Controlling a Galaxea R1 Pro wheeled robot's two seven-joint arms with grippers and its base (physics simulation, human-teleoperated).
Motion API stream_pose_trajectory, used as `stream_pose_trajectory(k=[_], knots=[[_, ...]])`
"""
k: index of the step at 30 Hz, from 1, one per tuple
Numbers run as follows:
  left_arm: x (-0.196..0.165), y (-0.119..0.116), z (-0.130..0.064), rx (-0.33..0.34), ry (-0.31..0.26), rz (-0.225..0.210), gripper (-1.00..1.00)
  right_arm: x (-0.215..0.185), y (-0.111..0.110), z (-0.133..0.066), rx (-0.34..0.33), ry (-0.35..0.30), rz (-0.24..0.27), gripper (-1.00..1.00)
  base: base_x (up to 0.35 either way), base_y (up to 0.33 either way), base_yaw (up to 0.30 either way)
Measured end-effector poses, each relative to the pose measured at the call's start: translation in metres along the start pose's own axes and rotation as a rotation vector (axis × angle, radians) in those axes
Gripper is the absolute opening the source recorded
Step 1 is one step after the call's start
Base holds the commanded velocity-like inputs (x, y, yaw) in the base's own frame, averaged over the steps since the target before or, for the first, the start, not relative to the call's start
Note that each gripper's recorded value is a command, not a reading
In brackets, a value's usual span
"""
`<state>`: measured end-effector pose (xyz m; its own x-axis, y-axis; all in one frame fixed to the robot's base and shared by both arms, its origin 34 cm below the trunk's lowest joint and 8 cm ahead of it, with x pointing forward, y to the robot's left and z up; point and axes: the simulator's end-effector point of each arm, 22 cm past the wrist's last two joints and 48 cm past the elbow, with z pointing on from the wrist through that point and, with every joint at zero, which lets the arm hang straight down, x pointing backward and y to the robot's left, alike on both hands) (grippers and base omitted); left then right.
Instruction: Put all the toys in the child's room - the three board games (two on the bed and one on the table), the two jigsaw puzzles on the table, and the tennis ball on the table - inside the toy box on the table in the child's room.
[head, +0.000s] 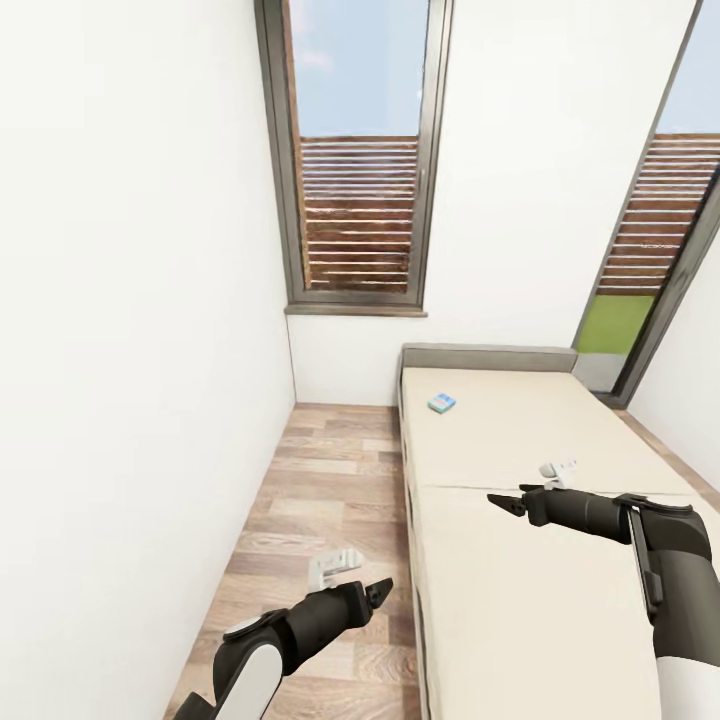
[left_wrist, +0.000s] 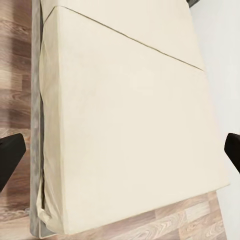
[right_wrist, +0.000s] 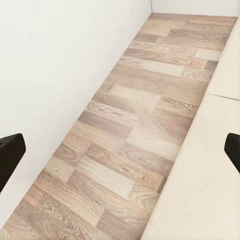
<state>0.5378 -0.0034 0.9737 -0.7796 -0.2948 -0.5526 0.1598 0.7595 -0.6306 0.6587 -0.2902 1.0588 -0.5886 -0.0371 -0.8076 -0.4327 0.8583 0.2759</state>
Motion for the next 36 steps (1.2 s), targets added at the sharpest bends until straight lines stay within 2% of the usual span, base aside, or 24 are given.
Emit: stream_pose_trajectory(k=[23,36], knots=[[-0.0005,0.0007,0.0,-0.001,-0.001,-0.002,1.0,0.0,0.0001,0.0,0.0,0.0,0.0,1.0,0.01,0.012,0.0],[0.0001,0.0007,0.0001,-0.001,0.0,-0.002,1.0,0.0,0.0,-0.0002,0.0,0.0,0.0,1.0,0.072,0.157,0.0]])
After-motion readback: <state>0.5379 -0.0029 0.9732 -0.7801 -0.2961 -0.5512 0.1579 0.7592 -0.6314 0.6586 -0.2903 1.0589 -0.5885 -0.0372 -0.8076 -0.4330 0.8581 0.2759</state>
